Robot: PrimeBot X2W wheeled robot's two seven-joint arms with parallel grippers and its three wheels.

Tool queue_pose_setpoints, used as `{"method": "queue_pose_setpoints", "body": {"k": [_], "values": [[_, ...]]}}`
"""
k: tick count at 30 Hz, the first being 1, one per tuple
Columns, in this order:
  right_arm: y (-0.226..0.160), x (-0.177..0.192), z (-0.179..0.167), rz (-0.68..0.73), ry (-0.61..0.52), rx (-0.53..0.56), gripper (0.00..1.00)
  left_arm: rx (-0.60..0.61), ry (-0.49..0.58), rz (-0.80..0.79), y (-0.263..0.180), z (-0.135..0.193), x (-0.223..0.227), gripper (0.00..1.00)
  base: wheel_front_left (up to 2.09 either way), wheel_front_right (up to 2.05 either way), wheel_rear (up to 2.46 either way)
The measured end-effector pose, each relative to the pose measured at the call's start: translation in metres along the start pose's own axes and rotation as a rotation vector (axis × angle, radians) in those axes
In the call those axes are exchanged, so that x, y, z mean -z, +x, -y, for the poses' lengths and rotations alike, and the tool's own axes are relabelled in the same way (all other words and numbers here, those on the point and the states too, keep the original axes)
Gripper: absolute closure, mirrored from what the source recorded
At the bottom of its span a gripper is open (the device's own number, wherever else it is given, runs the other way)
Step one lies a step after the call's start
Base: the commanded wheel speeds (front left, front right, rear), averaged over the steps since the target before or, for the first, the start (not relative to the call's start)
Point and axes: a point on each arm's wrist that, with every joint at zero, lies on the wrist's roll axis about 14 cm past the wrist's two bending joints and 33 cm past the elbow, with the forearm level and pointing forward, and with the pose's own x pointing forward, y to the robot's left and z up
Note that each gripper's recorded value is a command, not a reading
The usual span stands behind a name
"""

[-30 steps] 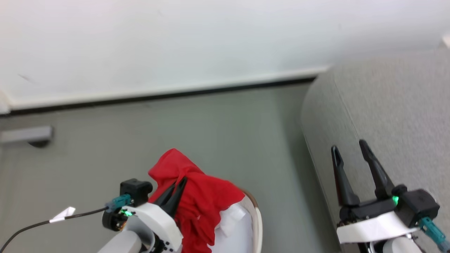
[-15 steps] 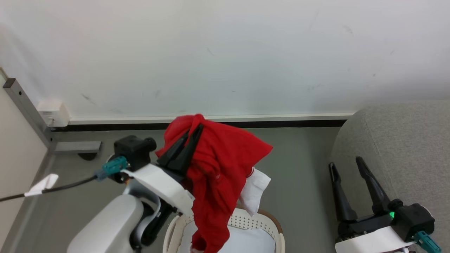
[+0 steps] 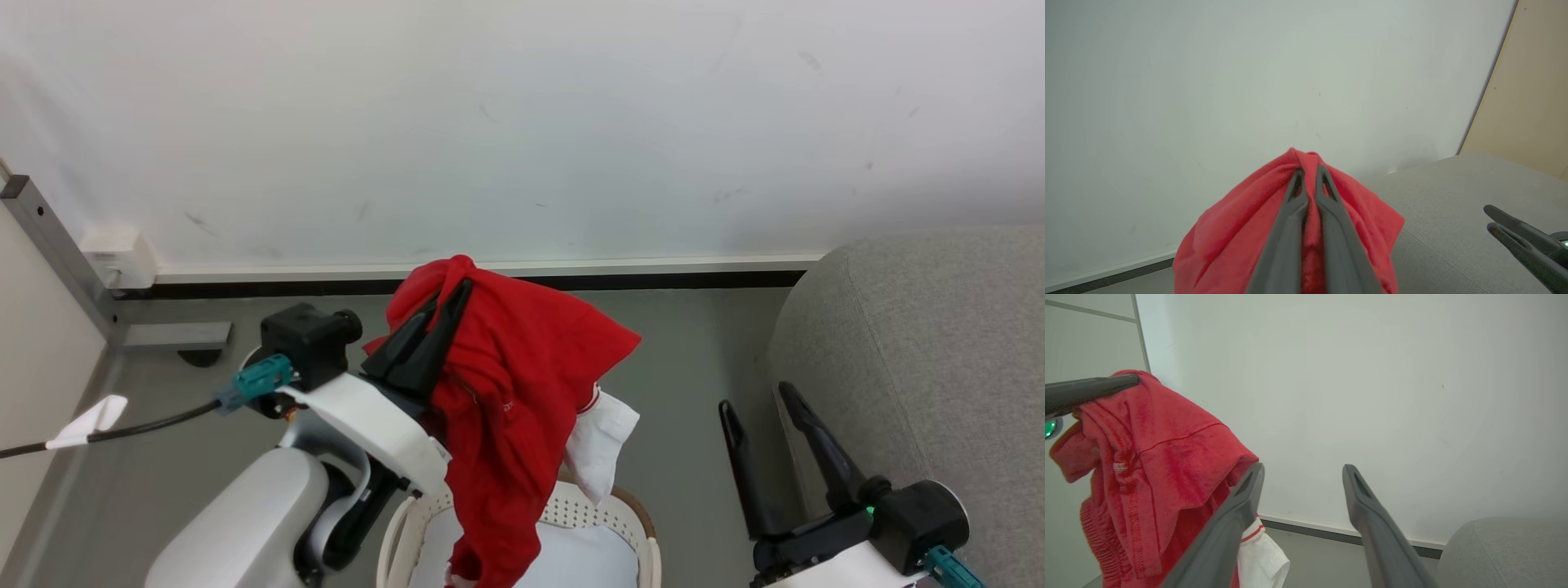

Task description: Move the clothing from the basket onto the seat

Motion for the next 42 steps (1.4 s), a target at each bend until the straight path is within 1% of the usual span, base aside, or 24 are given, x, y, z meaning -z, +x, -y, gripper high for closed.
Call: {"method": "queue_pose_setpoints", "body": {"k": [5,10,13,16,20,23,30,37,38,39,40,42], "values": [[-0.006,0.020,-0.011,-0.079,-0.034,-0.074,0.00,0.009,-0.003,-0.011,-0.001,0.003,0.004,1.00,0.00,0.00,0.00],[-0.001,0.037,-0.021,-0.160,-0.112,-0.168,0.00,0.025,-0.011,-0.016,-0.002,0.010,0.005,1.00,0.00,0.00,0.00],[0.001,0.055,-0.024,-0.240,-0.137,-0.208,0.00,0.033,-0.021,-0.016,-0.005,0.017,0.006,1.00,0.00,0.00,0.00],[0.001,0.071,-0.033,-0.304,-0.135,-0.257,0.00,0.042,-0.034,-0.014,-0.009,0.024,0.006,1.00,0.00,0.00,0.00],[0.001,0.089,-0.052,-0.375,-0.102,-0.328,0.00,0.068,-0.031,-0.029,-0.017,0.039,0.008,1.00,0.00,0.00,0.00],[0.004,0.096,-0.066,-0.398,-0.093,-0.381,0.00,0.086,-0.033,-0.038,-0.023,0.049,0.007,1.00,0.00,0.00,0.00],[0.016,0.106,-0.080,-0.427,-0.105,-0.438,0.00,0.101,-0.026,-0.053,-0.036,0.060,0.005,1.00,0.00,0.00,0.00],[0.013,0.115,-0.115,-0.463,-0.100,-0.561,0.00,0.109,-0.015,-0.079,-0.048,0.066,0.009,1.00,0.00,0.00,0.00],[0.013,0.116,-0.119,-0.470,-0.099,-0.572,0.34,0.107,-0.014,-0.079,-0.049,0.066,0.009,1.00,0.00,0.00,0.00],[0.013,0.117,-0.122,-0.474,-0.093,-0.580,0.77,0.101,-0.013,-0.079,-0.050,0.064,0.009,1.00,0.00,0.00,0.00],[0.013,0.118,-0.124,-0.476,-0.088,-0.586,1.00,0.094,-0.011,-0.079,-0.051,0.063,0.009,1.00,0.00,0.00,0.00],[0.014,0.117,-0.127,-0.479,-0.083,-0.593,1.00,0.078,-0.011,-0.079,-0.053,0.058,0.008,1.00,0.00,0.00,0.00]]}}
